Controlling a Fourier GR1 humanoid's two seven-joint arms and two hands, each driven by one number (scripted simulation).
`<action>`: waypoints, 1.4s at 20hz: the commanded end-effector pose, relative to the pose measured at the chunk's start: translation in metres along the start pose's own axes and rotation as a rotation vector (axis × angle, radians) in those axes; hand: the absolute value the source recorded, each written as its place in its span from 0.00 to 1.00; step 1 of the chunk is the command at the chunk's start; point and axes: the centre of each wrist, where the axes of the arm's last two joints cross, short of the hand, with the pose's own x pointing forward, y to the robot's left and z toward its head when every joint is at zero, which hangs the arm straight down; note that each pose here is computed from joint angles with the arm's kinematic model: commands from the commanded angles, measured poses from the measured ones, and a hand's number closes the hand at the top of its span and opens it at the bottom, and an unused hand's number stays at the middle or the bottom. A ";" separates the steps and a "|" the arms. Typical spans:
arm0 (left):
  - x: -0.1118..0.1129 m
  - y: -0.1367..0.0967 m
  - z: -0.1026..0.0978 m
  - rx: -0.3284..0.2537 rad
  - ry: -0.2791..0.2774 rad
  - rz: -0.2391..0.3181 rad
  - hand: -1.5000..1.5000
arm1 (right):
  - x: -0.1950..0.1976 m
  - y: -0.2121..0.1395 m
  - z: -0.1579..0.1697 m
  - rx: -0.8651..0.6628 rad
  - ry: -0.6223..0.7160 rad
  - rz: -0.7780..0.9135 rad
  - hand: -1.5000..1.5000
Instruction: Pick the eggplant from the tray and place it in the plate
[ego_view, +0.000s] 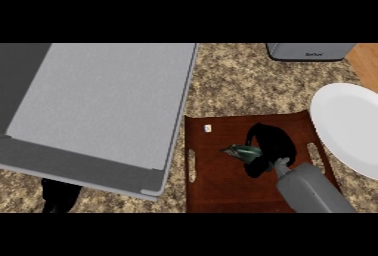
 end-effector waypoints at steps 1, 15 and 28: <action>0.019 0.023 -0.012 0.141 -0.086 0.011 0.50 | -0.109 -0.020 0.016 -0.147 0.129 0.009 1.00; 0.010 0.042 0.020 0.215 -0.082 0.001 0.50 | -0.348 -0.113 0.141 -0.675 0.157 -0.171 1.00; 0.041 0.030 -0.021 0.093 -0.129 0.006 0.50 | -0.423 -0.132 0.227 -0.965 0.029 -0.256 1.00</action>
